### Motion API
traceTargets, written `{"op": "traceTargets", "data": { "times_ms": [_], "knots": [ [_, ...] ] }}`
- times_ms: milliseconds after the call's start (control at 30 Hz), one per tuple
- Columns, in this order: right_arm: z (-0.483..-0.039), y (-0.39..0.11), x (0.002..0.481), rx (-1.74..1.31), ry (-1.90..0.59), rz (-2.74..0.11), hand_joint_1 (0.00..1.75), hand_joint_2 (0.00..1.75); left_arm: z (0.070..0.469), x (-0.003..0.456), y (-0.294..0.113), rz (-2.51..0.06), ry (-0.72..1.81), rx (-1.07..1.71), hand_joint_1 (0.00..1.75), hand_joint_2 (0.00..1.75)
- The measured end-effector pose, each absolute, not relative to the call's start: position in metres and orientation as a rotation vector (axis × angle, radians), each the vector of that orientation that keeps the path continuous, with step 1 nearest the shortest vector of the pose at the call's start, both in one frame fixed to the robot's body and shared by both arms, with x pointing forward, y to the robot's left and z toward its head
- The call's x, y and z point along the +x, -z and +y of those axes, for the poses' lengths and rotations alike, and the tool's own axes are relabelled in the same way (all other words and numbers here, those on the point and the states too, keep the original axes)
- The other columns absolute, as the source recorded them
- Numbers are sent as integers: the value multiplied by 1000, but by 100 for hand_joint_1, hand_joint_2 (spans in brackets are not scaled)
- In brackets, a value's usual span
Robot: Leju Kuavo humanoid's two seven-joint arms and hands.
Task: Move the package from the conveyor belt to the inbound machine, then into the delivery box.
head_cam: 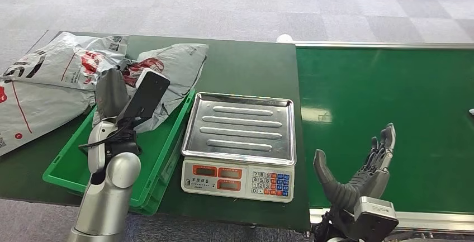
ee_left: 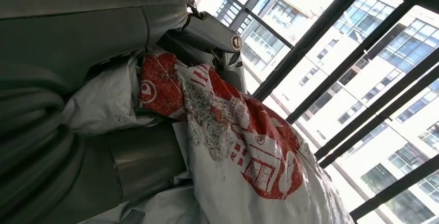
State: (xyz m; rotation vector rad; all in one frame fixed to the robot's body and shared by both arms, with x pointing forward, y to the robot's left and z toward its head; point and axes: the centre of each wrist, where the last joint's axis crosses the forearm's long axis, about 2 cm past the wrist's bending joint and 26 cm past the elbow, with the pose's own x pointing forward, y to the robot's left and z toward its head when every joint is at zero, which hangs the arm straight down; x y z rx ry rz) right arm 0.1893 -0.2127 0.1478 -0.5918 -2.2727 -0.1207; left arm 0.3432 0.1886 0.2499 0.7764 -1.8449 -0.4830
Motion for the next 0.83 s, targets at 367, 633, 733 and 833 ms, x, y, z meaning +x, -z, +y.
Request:
{"op": "traceTargets", "data": {
  "times_ms": [367, 633, 733, 833],
  "knots": [
    [-213, -147, 189, -595, 119, -2268, 0, 175, 203, 341, -254, -1857, 437, 815, 114, 175],
    [-218, -137, 176, -611, 98, -2209, 0, 175, 268, 350, -231, -1734, 345, 912, 0, 175],
    [-219, -135, 173, -611, 91, -2193, 0, 175, 279, 347, -217, -1668, 355, 939, 0, 175],
    [-221, -134, 172, -607, 86, -2186, 0, 175, 285, 345, -211, -1620, 367, 952, 0, 175]
  ]
}}
